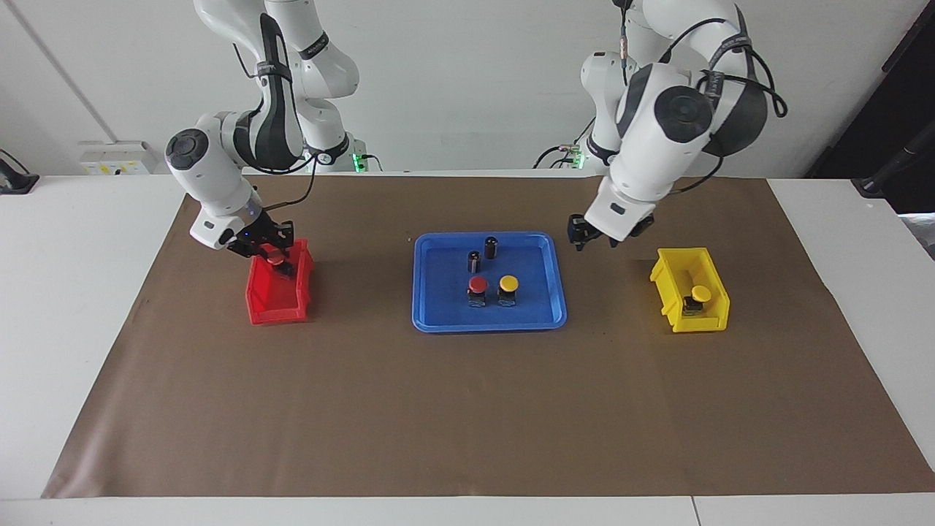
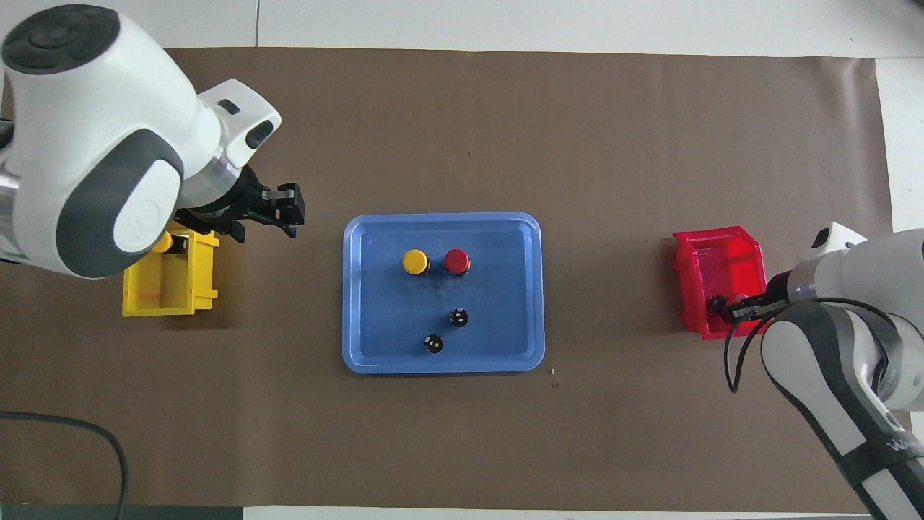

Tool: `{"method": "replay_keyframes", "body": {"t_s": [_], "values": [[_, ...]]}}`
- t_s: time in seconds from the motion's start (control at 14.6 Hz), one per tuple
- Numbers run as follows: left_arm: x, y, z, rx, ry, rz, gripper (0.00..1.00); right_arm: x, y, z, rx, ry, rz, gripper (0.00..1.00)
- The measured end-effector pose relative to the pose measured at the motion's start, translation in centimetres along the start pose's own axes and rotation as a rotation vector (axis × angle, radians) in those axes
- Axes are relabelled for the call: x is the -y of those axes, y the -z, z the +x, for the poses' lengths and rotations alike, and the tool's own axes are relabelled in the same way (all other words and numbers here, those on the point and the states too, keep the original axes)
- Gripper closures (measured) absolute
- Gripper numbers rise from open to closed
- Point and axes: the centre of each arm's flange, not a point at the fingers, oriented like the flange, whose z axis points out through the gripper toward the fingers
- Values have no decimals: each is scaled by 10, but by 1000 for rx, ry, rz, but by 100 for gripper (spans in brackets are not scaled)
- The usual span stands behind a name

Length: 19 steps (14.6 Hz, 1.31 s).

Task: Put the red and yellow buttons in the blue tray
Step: 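Grasp yellow with the left gripper while the right gripper carries red to tray, then lower the second red button into the tray and open the right gripper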

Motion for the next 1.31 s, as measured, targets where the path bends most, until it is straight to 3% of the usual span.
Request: {"method": "replay_keyframes", "body": {"t_s": [0.27, 0.55, 0.76, 0.82, 1.03, 1.31], "values": [[123, -46, 29, -81, 53, 13, 29, 22, 73, 44, 33, -19, 2, 58], [146, -74, 32, -114, 61, 9, 30, 142, 110, 105, 7, -116, -39, 58], [149, -92, 30, -124, 60, 13, 33, 224, 98, 126, -83, -150, -43, 58], [155, -101, 28, -123, 62, 14, 38, 243, 92, 129, -106, -158, -39, 58], [174, -113, 26, -122, 65, 12, 41, 275, 66, 132, -165, -163, -26, 58], [175, -116, 24, -132, 64, 11, 41, 300, 26, 138, -180, -168, -23, 58]]}}
